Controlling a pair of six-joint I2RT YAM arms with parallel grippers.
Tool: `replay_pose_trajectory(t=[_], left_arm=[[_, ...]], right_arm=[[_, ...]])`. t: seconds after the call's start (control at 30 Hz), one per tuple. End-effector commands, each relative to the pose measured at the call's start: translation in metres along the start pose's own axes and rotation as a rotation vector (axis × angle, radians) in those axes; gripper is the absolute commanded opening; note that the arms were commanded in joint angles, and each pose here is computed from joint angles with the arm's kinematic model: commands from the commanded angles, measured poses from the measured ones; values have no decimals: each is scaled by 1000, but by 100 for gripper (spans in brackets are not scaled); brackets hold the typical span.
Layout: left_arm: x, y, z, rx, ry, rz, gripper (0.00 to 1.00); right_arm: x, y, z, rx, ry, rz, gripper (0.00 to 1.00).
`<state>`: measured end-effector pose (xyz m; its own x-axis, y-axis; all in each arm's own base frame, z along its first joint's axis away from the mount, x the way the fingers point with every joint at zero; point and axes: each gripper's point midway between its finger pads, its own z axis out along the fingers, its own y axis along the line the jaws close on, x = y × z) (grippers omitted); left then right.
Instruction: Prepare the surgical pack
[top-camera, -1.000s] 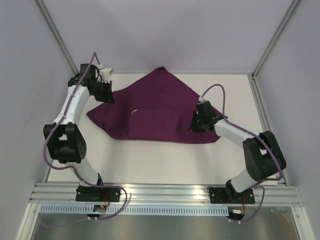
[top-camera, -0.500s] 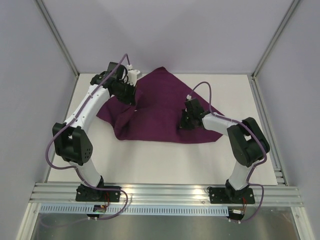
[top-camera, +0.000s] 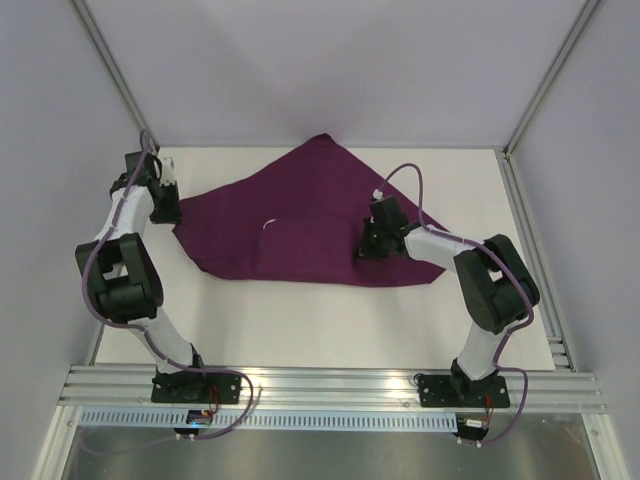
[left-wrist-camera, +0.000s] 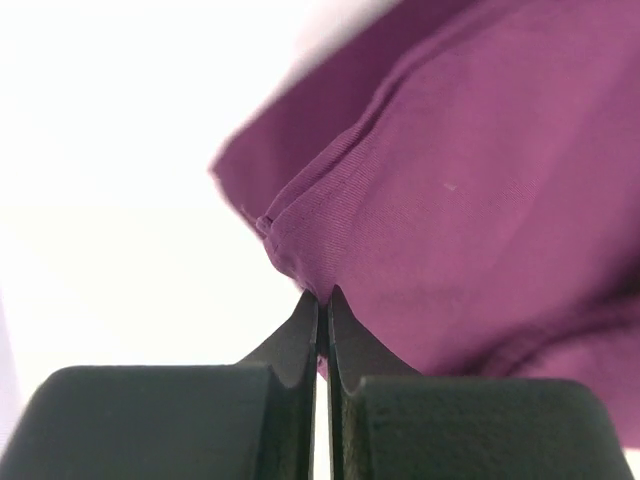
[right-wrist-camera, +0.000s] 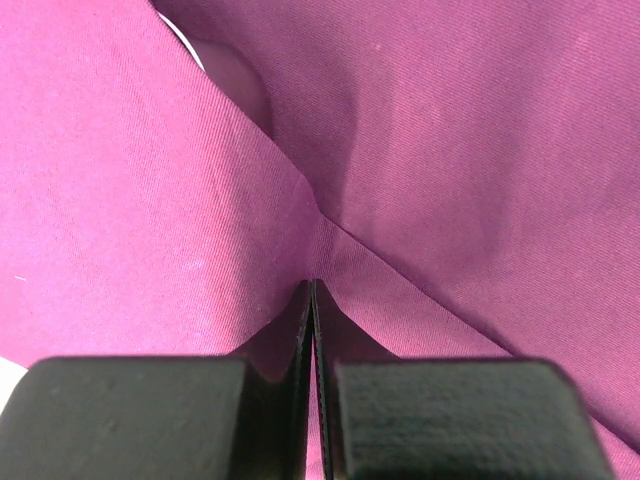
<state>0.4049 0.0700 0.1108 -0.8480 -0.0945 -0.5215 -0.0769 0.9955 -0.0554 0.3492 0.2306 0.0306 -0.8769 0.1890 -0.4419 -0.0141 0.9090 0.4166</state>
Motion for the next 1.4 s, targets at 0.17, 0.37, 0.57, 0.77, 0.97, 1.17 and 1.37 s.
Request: replay_pose_trajectory(t=[0.17,0.37,0.57,0.77,0.97,1.17,1.37], left_arm=[[8,50,32,-115,-2,-152,0],[21,54,32,-118,38,-160,83],[18,60,42,-121,70,-181,89],[22,53,63,-47,136,-212,83],[45,27,87,104,259,-233,79],[40,14,93,142,272,-176,66],[30,20,101,124,279,-168,0]], right_arm=[[-11,10,-2,-40,-37,3,0],[-10,11,-3,-41,-29,-11,0],[-5,8,-3,-33,-9,-19,1],[-2,-3,-9,30,15,-39,1],[-9,-8,-19,74,-16,-35,1],[-15,-10,-23,101,-34,-49,1],[-17,-11,-25,105,-34,-62,1]])
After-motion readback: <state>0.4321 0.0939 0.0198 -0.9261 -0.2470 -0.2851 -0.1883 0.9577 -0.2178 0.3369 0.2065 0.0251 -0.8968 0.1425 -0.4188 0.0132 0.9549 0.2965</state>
